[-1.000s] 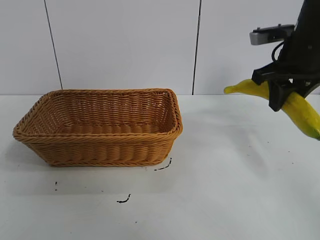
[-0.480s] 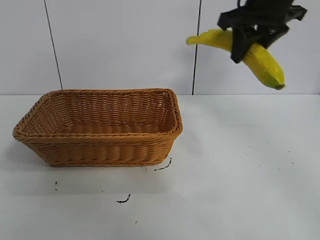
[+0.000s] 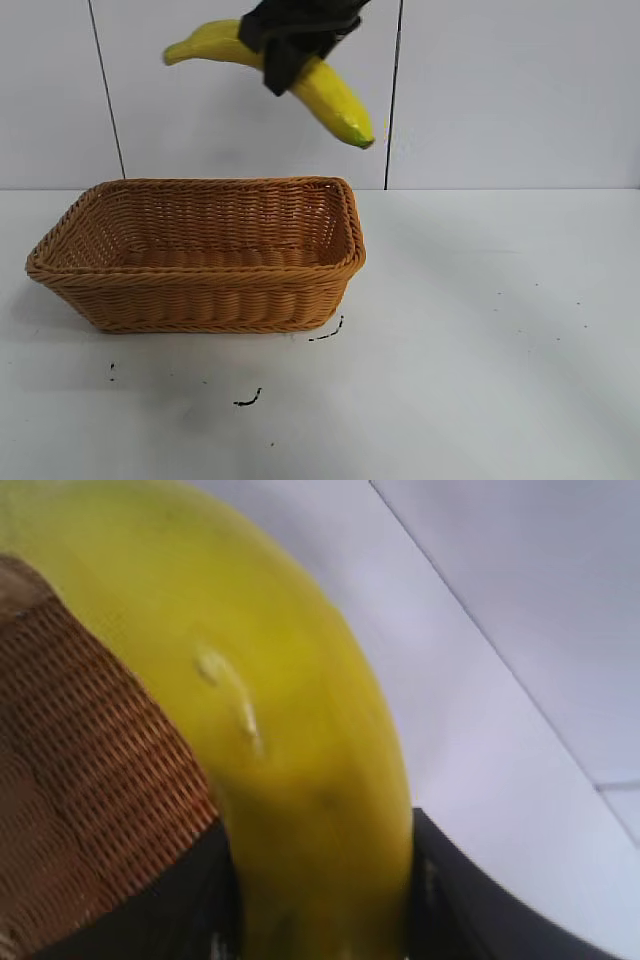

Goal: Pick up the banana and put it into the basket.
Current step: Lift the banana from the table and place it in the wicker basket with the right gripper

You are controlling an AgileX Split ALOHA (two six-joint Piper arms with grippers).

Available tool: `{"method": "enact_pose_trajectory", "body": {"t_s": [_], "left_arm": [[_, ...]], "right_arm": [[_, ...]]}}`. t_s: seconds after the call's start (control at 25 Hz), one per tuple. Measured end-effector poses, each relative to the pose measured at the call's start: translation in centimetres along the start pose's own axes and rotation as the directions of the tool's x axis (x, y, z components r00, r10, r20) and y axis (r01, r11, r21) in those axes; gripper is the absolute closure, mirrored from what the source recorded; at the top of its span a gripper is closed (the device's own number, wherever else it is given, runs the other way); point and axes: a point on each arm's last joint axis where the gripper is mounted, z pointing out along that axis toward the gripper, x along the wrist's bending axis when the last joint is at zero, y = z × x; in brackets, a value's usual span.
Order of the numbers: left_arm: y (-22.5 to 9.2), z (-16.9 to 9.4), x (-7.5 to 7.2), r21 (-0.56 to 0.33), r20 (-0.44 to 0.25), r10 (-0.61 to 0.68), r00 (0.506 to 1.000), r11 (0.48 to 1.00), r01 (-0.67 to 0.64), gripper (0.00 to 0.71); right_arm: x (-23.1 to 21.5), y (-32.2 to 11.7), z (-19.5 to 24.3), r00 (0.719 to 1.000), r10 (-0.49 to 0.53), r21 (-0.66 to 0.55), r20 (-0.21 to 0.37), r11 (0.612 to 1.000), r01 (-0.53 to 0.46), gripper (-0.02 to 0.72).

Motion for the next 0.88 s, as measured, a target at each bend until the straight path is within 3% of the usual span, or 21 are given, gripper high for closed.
{"method": "enact_pose_trajectory", "body": {"t_s": [0.16, 0.28, 0.52, 0.88], "left_arm": [[0.0, 0.0, 0.0, 0.000, 0.000, 0.000, 1.000, 1.000, 0.000, 0.020], [0.0, 0.0, 0.0, 0.000, 0.000, 0.000, 1.000, 1.000, 0.000, 0.020], [0.0, 0.0, 0.0, 0.000, 0.000, 0.000, 1.000, 1.000, 0.000, 0.020], [0.0, 0.0, 0.0, 0.000, 0.000, 0.000, 1.000, 1.000, 0.000, 0.020]], "right_arm": [[2.5, 0.9, 3.4, 0.991, -0.134, -0.049, 0.013, 0.990, 0.134, 0.405], [3.4, 0.4, 6.4, 0.984, -0.179, -0.048, 0.024, 0.982, 0.180, 0.405], [4.6, -1.5, 10.6, 0.980, -0.201, 0.003, -0.004, 0.980, 0.201, 0.405], [4.4, -2.4, 12.0, 0.982, -0.190, 0.012, -0.007, 0.982, 0.190, 0.405]]}}
